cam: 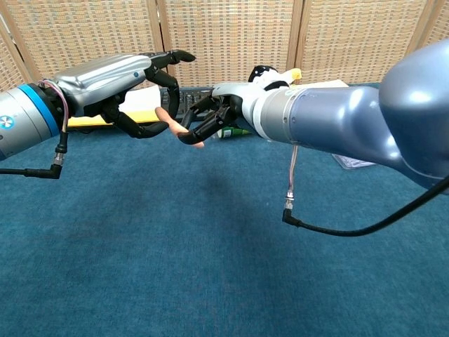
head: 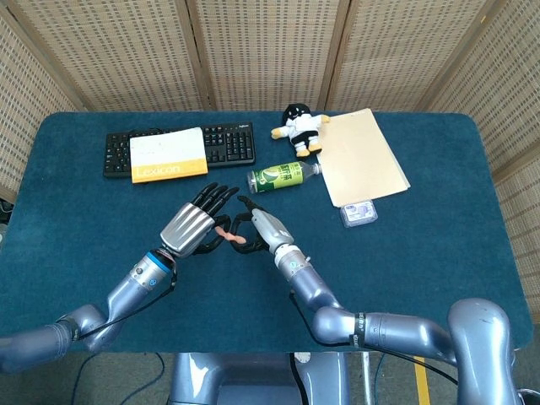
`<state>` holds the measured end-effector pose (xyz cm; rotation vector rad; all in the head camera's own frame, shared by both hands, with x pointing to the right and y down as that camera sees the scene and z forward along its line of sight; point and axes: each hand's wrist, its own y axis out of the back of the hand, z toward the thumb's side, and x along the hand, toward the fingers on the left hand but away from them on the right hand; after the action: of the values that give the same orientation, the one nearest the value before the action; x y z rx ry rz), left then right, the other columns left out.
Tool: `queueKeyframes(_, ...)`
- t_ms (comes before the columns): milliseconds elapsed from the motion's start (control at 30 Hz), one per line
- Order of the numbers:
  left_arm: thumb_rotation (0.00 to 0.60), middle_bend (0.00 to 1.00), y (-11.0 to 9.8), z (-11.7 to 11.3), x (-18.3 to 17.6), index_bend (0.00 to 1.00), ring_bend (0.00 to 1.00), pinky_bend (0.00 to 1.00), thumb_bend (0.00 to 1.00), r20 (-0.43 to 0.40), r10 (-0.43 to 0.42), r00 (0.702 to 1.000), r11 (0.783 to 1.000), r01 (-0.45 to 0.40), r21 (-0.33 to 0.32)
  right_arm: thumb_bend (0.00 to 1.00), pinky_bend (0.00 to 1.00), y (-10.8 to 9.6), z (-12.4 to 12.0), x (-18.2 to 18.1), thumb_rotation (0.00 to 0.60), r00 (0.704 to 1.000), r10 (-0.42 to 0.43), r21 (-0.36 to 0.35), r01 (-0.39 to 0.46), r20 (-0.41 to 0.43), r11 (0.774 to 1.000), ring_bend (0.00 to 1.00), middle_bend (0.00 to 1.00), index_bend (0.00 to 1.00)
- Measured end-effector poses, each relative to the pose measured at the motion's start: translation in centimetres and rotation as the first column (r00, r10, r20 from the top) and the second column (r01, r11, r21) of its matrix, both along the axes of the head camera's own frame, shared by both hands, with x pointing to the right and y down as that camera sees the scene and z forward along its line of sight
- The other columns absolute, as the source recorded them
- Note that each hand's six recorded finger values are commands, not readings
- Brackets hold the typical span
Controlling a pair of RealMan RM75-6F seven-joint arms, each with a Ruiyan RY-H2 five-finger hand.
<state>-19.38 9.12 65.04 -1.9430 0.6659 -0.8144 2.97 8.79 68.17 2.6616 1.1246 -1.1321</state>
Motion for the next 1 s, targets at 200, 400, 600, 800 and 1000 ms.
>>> queueKeyframes(200, 0.6, 0.0, 0.0, 0.1, 0.1, 0.7, 0.0, 0.0, 0.48, 0.007, -0.006, 1.0, 1.0, 0.006, 0.002, 0.79, 0.0, 0.1, 0.0, 0.0, 0.6, 1.0, -0.005, 0.001, 0.005, -0.002, 1.0, 0.0, 0.08, 0.74)
queueKeyframes(400, 0.6, 0.0, -0.2, 0.1, 0.0, 0.78, 0.0, 0.0, 0.49, 0.013, -0.018, 1.0, 1.0, 0.018, 0.003, 0.79, 0.0, 0.1, 0.0, 0.2, 0.6, 1.0, -0.012, 0.005, 0.012, -0.007, 1.0, 0.0, 0.08, 0.78)
queueKeyframes(600, 0.6, 0.0, -0.4, 0.1, -0.2, 0.8, 0.0, 0.0, 0.5, 0.026, -0.021, 0.999, 1.0, 0.021, 0.015, 0.79, 0.0, -0.1, 0.0, 0.6, 0.6, 1.0, -0.007, 0.011, 0.007, -0.014, 1.0, 0.0, 0.09, 0.79)
queueKeyframes(800, 0.6, 0.0, -0.7, -0.2, -0.5, 0.8, 0.0, 0.0, 0.5, 0.029, -0.031, 0.999, 0.999, 0.03, 0.029, 0.79, 0.0, -0.1, 0.2, 1.4, 0.6, 1.0, -0.001, 0.012, 0.001, -0.027, 1.0, 0.0, 0.09, 0.8)
queueKeyframes(1000, 0.6, 0.0, -1.0, -0.6, -0.8, 0.82, 0.0, 0.0, 0.5, 0.036, -0.036, 0.999, 0.998, 0.034, 0.043, 0.79, 0.0, -0.1, 0.5, 2.3, 0.6, 0.999, 0.01, 0.014, -0.009, -0.044, 1.0, 0.0, 0.1, 0.8)
